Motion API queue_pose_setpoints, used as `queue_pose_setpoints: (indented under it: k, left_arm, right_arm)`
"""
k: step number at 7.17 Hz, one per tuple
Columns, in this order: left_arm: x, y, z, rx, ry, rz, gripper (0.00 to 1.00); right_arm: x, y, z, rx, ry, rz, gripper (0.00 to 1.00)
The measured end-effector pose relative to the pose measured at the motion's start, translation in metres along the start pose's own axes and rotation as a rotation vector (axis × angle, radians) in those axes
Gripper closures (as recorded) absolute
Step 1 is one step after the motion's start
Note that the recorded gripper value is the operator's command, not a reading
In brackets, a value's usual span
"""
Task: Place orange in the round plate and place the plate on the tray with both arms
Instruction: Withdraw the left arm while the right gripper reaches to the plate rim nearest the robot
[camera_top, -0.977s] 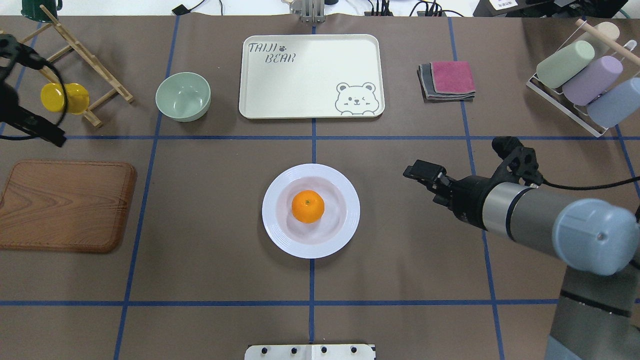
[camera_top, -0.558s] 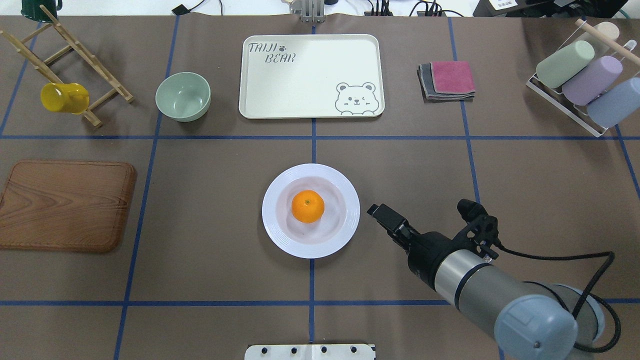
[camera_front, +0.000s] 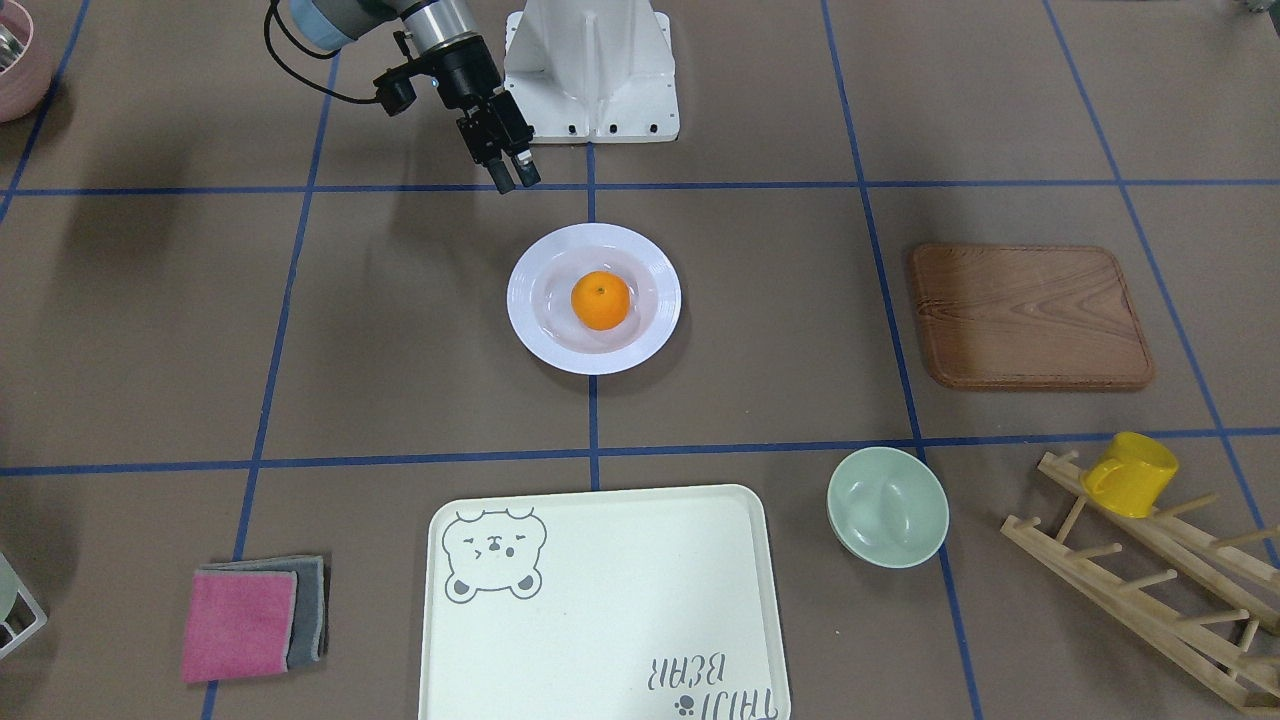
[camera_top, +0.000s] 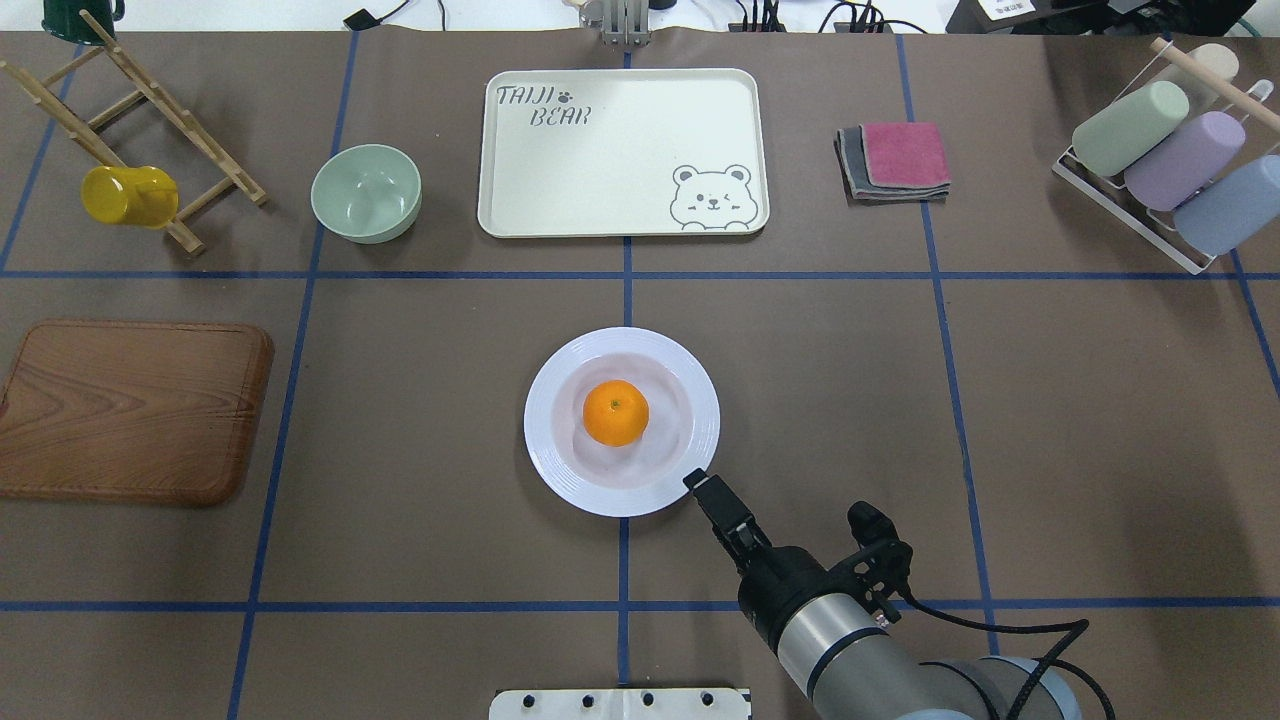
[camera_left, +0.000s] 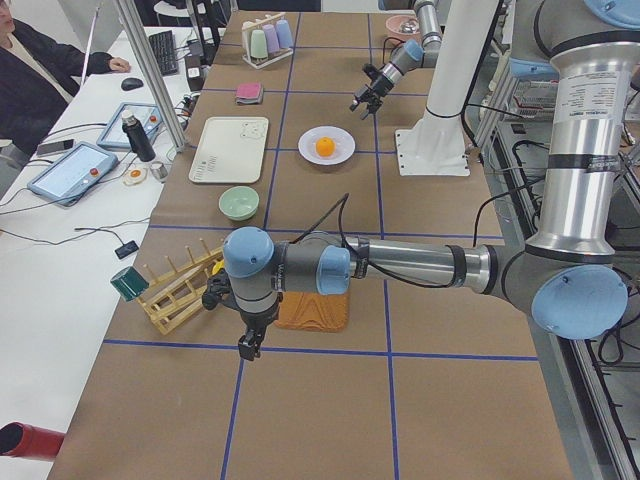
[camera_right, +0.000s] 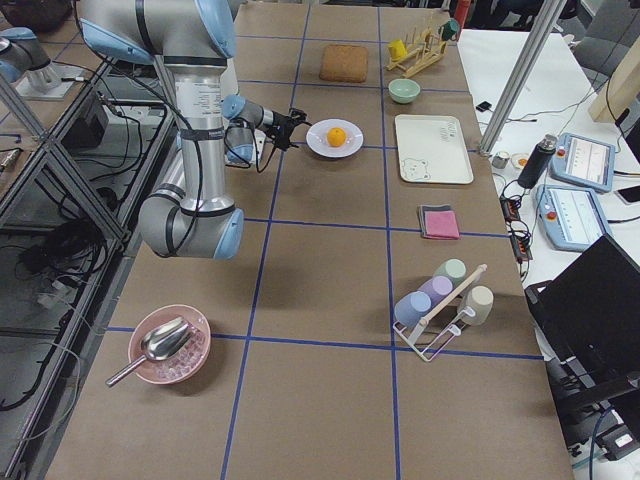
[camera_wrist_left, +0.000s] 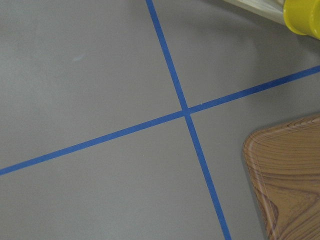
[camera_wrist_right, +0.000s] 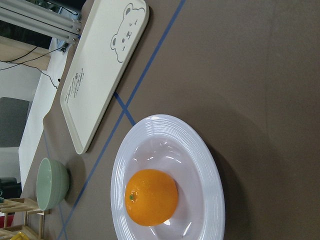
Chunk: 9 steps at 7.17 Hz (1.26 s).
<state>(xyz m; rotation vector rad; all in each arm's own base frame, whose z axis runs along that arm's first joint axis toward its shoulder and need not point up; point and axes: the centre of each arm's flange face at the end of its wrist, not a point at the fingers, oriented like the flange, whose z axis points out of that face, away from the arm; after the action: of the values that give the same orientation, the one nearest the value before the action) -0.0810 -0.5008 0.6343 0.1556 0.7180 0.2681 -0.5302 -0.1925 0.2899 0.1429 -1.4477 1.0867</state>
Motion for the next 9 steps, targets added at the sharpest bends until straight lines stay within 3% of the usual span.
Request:
queue_pose_setpoints:
  k: [4, 5, 6, 7, 8, 9]
  left_arm:
    - [-0.004, 0.015, 0.007, -0.012, 0.006, -0.011, 0.01]
    - [-0.005, 0.016, 0.008, -0.012, 0.007, -0.011, 0.01]
    - [-0.005, 0.018, 0.008, -0.013, 0.007, -0.011, 0.01]
    - [-0.004, 0.019, 0.008, -0.012, 0.007, -0.01, 0.01]
    - [-0.003, 0.02, 0.006, -0.01, 0.006, -0.008, 0.01]
    - [-0.001, 0.022, 0.005, -0.008, 0.005, -0.008, 0.01]
  right_arm:
    - [0.003, 0.004, 0.068, 0.071, 0.022, 0.007, 0.04]
    - [-0.002, 0.005, 0.078, 0.076, 0.025, 0.01, 0.09]
    - [-0.007, 0.008, 0.087, 0.082, 0.024, 0.013, 0.22]
    - [-0.009, 0.01, 0.095, 0.087, 0.025, 0.017, 0.48]
    - [-0.009, 0.01, 0.099, 0.091, 0.027, 0.026, 0.99]
    - [-0.007, 0.01, 0.102, 0.095, 0.031, 0.038, 1.0]
